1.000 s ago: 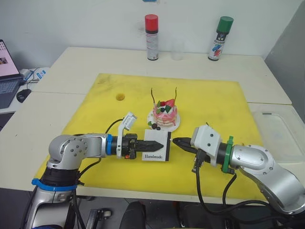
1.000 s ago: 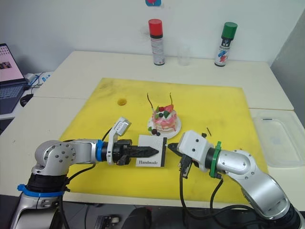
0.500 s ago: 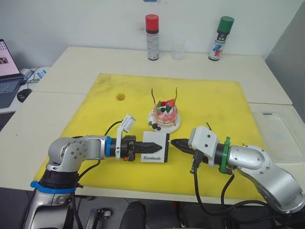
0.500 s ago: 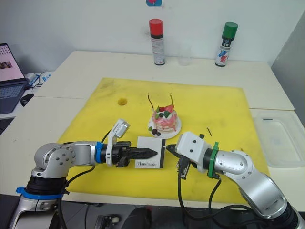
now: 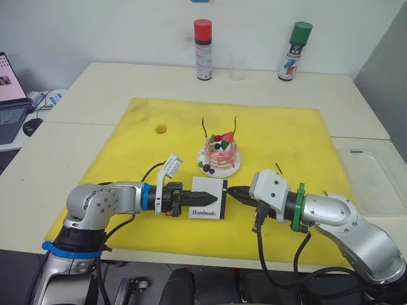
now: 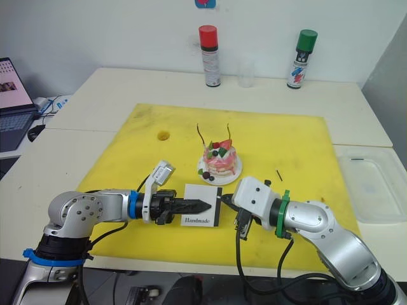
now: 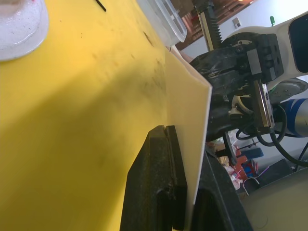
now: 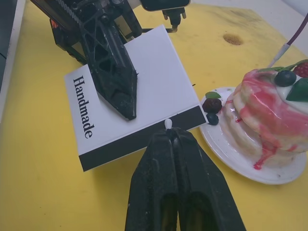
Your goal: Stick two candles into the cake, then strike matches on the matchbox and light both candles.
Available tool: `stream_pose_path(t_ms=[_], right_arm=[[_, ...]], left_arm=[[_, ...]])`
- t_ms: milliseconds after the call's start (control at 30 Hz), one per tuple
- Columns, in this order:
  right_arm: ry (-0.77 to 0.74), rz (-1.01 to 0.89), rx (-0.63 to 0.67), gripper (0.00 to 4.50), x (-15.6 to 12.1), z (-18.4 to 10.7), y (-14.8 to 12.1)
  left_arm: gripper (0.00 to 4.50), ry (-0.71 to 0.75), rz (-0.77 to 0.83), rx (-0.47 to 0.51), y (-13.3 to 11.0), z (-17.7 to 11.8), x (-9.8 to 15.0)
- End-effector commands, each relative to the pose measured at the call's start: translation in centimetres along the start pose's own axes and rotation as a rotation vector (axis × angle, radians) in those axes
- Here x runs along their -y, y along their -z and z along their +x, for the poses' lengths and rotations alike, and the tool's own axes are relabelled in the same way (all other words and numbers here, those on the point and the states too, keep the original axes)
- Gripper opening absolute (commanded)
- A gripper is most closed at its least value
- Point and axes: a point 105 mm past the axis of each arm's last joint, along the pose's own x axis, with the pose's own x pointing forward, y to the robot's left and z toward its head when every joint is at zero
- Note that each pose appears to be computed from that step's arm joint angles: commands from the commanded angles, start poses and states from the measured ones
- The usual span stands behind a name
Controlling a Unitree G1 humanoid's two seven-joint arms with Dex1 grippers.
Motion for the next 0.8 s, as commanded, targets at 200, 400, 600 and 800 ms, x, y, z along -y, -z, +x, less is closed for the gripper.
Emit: stream_pose_path(t_ms=[200,400,600,800], right_arm=[[0.017,-0.030,0.009,0.02,0.28,-0.09,-0.60],[0.015,-0.030,0.012,0.02,0.29,-0.31,-0.91],[0.015,-0.019,-0.002,0.02,0.22,-0.28,-1.11],[0.020,-0.016,-0.008,0.02,0.29,-0.23,-1.17]], left_arm=[[0.00,0.021,0.047,-0.003,-0.45,0.12,0.77],[0.00,-0.025,0.090,0.004,-0.81,0.18,0.39],[0.00,-0.033,0.123,-0.001,-0.87,0.43,0.47],[0.00,-0.031,0.129,-0.008,-0.77,0.64,0.59]])
